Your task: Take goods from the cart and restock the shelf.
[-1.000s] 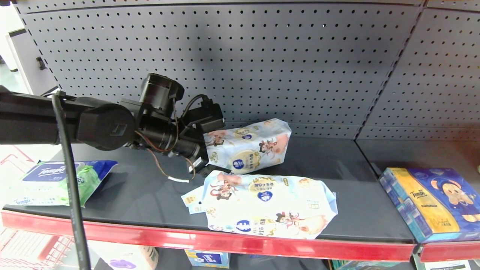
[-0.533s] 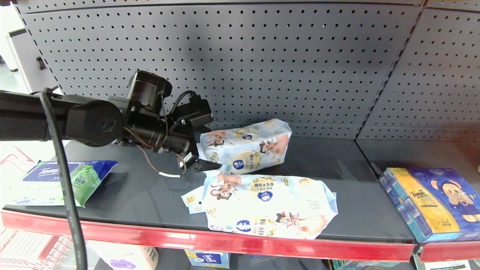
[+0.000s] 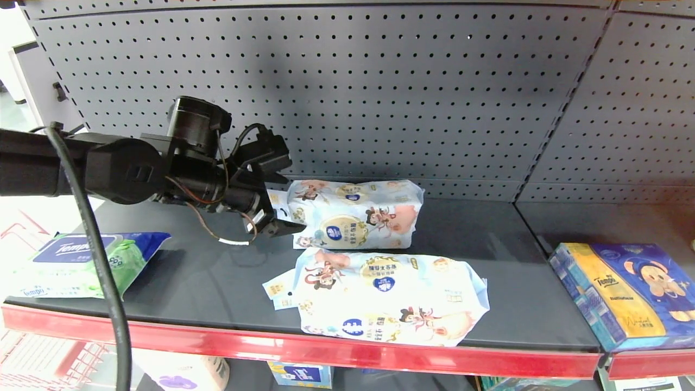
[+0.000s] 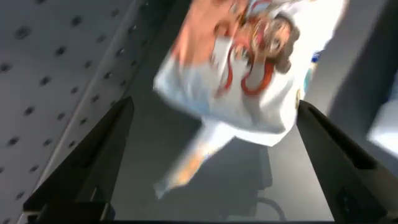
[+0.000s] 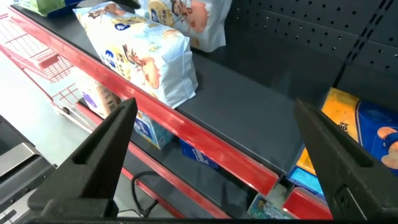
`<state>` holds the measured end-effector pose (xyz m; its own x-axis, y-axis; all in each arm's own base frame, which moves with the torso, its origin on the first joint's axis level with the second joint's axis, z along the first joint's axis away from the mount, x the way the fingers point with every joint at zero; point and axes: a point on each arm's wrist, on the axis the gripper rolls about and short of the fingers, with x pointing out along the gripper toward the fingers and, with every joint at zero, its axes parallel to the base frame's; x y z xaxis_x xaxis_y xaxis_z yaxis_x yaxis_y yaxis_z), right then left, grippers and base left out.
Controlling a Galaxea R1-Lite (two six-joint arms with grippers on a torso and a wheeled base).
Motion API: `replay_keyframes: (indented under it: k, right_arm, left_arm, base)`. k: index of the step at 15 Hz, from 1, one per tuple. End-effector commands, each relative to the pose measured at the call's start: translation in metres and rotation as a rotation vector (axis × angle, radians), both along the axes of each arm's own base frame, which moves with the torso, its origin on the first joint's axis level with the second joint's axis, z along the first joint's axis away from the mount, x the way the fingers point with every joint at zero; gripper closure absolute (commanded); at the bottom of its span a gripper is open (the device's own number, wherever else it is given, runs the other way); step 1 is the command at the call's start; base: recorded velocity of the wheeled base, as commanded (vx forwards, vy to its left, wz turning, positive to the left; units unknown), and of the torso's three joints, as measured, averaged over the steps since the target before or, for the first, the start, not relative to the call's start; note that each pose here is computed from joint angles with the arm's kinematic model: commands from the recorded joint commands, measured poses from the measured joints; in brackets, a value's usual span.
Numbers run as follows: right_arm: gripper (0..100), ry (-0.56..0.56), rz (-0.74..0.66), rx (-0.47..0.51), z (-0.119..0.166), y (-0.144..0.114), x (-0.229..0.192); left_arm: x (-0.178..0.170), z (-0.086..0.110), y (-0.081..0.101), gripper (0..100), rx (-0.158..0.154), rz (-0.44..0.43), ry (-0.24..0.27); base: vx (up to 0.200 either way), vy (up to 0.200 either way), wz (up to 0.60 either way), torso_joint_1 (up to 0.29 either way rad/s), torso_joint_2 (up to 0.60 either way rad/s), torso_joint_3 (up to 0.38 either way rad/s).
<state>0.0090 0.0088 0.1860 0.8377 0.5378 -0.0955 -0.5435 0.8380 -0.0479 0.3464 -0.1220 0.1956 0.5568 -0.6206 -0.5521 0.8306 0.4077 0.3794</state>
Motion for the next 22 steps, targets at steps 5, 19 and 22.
replay_keyframes:
  k: [5, 19, 22]
  right_arm:
    - [0, 0.016, 0.001, -0.006, -0.002, 0.001, 0.002]
    - [0, 0.028, 0.000, -0.010, -0.004, 0.001, 0.004]
    - [0, 0.028, -0.002, -0.011, -0.004, 0.001, 0.004]
  left_arm:
    - [0.002, 0.000, 0.002, 0, -0.004, 0.005, 0.002]
    - [-0.014, 0.012, 0.043, 0, -0.087, 0.300, 0.079]
    - [0.001, 0.003, 0.026, 0, -0.094, 0.269, 0.067]
  base:
    - [0.000, 0.000, 0.00, 0.000, 0.00, 0.000]
    - [0.000, 0.000, 0.00, 0.000, 0.00, 0.000]
    - [0.000, 0.000, 0.00, 0.000, 0.00, 0.000]
